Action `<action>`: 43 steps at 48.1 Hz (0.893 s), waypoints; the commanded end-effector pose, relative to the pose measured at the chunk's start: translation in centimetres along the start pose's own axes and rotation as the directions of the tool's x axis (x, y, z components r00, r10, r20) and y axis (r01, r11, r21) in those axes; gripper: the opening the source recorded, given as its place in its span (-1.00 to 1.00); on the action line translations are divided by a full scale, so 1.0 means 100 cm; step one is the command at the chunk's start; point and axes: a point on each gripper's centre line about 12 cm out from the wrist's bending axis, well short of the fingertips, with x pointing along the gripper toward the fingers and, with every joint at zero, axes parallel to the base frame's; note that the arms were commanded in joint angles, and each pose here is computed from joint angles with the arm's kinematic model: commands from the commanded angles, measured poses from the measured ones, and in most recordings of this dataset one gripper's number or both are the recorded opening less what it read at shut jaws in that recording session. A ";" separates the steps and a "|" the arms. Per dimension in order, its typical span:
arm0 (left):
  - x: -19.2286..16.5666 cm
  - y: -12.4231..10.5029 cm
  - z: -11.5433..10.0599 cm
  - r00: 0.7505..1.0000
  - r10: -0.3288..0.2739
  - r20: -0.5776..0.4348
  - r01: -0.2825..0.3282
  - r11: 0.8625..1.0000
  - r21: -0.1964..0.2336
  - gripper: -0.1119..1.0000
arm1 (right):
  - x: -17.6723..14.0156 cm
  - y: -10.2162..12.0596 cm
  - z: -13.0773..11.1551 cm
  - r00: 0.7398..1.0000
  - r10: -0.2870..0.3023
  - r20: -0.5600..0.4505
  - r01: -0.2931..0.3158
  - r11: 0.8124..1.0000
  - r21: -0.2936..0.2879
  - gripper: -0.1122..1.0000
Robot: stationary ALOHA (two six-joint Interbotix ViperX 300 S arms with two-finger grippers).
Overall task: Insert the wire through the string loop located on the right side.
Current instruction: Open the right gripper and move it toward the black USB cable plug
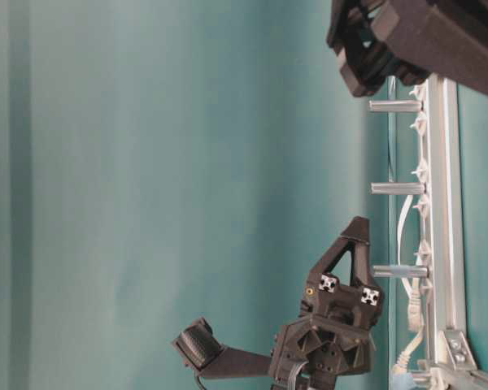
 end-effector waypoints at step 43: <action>-0.004 -0.011 0.022 0.994 -0.047 -0.095 0.050 0.998 0.027 -0.32 | 0.007 -0.004 0.009 0.998 -0.046 -0.050 0.050 0.995 0.084 -0.77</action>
